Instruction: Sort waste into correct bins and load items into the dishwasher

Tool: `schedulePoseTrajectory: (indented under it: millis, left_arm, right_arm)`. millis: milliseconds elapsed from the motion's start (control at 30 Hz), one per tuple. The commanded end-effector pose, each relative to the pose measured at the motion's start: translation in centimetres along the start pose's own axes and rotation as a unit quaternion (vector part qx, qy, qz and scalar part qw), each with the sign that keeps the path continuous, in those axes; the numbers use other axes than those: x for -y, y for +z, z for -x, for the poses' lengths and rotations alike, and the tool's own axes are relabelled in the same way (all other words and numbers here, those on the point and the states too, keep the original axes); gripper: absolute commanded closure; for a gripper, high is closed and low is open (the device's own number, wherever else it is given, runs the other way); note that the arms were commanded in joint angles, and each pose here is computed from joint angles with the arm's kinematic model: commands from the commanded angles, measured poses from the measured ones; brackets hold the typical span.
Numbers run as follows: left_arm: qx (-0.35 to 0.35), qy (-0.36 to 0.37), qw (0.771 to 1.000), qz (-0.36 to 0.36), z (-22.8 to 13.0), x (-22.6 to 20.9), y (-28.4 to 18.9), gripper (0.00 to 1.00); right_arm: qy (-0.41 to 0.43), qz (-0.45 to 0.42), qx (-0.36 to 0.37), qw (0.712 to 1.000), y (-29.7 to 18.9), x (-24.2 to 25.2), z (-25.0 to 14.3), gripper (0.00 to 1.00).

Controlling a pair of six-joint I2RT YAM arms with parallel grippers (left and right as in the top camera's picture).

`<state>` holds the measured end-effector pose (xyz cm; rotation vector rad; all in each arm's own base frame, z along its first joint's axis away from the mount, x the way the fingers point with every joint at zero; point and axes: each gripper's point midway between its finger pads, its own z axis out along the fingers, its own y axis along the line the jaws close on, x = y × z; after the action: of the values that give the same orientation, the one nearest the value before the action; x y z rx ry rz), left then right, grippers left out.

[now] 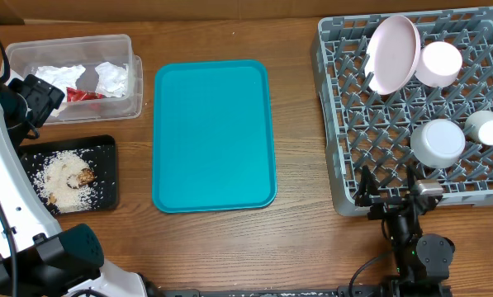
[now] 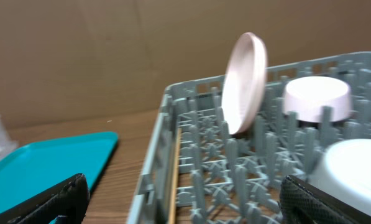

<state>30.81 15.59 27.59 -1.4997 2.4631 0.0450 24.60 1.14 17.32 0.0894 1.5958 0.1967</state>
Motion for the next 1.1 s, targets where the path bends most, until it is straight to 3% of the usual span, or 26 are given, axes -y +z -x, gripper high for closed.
schedulePoseTrajectory:
  millis: [0,1067]
  left_arm:
    - [0.0,0.004,1.0,0.008,0.21,-0.29,0.33,0.0]
    - [0.0,0.004,1.0,0.008,0.21,-0.29,0.33,0.0]
  right_arm:
    - [-0.001,-0.045,0.009,0.999,-0.06,1.6,-0.04,0.0]
    - [-0.003,-0.038,0.008,0.999,-0.03,1.37,-0.07,0.0]
